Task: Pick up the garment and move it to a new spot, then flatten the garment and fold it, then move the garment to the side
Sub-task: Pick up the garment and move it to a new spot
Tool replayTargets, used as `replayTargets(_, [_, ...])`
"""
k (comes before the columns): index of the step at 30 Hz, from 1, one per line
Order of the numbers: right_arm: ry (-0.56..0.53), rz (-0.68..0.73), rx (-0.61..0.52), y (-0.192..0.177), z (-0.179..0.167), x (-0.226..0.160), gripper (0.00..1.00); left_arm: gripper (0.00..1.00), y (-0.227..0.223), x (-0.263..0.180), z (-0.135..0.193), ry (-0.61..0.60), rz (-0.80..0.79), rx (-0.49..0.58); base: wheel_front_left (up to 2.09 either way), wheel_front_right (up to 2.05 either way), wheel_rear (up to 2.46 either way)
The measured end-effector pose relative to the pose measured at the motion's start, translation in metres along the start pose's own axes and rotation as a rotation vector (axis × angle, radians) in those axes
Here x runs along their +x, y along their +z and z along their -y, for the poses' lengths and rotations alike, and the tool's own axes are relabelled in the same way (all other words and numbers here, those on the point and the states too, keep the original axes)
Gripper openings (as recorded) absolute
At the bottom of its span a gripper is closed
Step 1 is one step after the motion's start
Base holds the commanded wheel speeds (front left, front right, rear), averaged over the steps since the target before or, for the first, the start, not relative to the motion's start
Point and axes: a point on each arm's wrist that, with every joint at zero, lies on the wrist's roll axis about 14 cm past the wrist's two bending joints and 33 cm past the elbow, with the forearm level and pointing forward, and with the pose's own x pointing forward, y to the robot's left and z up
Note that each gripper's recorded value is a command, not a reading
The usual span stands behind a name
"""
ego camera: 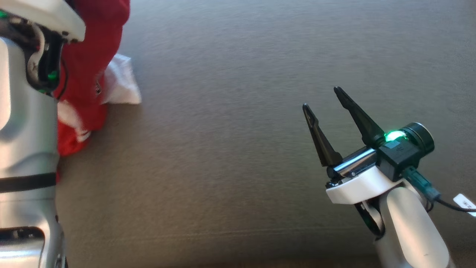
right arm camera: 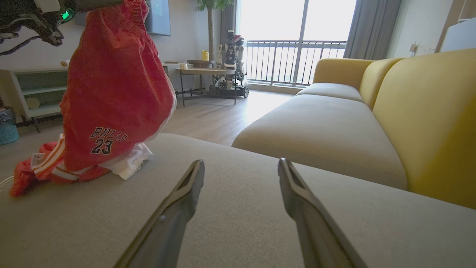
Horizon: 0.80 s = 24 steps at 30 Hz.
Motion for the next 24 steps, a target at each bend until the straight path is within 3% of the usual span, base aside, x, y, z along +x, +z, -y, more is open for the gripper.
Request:
replayTargets(8, [-0.147, 0.116, -0.013, 0.051, 0.047, -0.027, 1.0, 0.0, 0.049, 0.024, 0.125, -0.306, 0.118, -0.09, 0.0, 0.0, 0.0])
replayTargets(14, [-0.285, 0.18, -0.046, 0.082, 0.088, -0.058, 1.0, 0.0, 0.047, 0.024, 0.23, -0.553, 0.122, -0.163, 0.0, 0.0, 0.0])
replayTargets(20, [-0.402, 0.164, -0.074, 0.083, 0.122, -0.082, 1.0, 0.0, 0.019, 0.012, 0.307, -0.739, 0.135, -0.214, 0.0, 0.0, 0.0])
replayTargets(24, [-0.438, 0.118, -0.079, 0.07, 0.133, -0.087, 1.0, 0.0, -0.063, -0.003, 0.33, -0.784, -0.016, -0.238, 0.0, 0.0, 0.0])
